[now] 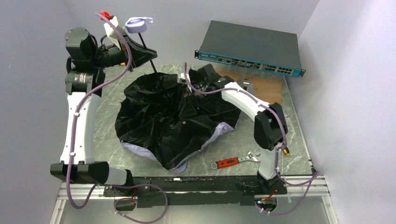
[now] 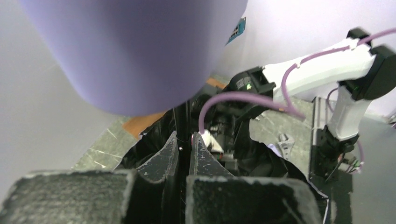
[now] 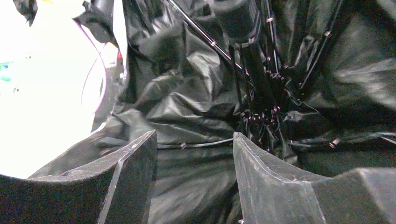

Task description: Open the umbrella

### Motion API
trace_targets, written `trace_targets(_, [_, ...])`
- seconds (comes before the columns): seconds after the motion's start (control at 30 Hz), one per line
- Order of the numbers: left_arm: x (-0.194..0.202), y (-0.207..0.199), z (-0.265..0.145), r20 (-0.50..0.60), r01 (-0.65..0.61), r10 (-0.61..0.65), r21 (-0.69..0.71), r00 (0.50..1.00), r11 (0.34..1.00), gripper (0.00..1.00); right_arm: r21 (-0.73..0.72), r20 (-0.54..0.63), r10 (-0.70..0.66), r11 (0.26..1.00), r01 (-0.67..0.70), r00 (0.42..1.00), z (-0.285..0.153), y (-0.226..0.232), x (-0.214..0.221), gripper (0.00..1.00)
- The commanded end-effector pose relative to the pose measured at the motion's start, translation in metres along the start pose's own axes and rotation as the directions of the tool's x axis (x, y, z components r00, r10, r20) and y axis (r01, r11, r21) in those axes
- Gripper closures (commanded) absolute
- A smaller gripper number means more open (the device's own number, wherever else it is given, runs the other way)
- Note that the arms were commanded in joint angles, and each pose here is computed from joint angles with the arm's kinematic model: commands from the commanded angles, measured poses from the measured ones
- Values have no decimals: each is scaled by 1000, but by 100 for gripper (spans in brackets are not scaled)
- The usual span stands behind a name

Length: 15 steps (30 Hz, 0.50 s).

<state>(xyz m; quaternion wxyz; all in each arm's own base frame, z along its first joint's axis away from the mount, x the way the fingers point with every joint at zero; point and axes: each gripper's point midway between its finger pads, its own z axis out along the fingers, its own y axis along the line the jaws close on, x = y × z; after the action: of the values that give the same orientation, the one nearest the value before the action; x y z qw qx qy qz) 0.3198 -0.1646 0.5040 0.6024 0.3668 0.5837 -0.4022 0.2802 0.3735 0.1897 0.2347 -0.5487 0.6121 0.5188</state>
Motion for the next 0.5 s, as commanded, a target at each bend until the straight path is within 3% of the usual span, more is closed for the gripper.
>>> trace_targets(0.0, [-18,-42,-11,20,-302,302,9,953,953,100,69,225,-181,983,169,957,-39,41,-118,36])
trace_targets(0.2, [1,-50,-6,-18,-306,306,24,952,952,100,218,433,-276,956,198,858,-72,63,-202,26])
trace_targets(0.3, [-1,-51,-4,-14,-312,312,30,950,950,100,283,442,-305,940,192,844,-68,48,-211,11])
trace_targets(0.47, [-2,-49,1,-13,-302,303,41,953,952,100,241,447,-312,945,223,839,-49,48,-221,10])
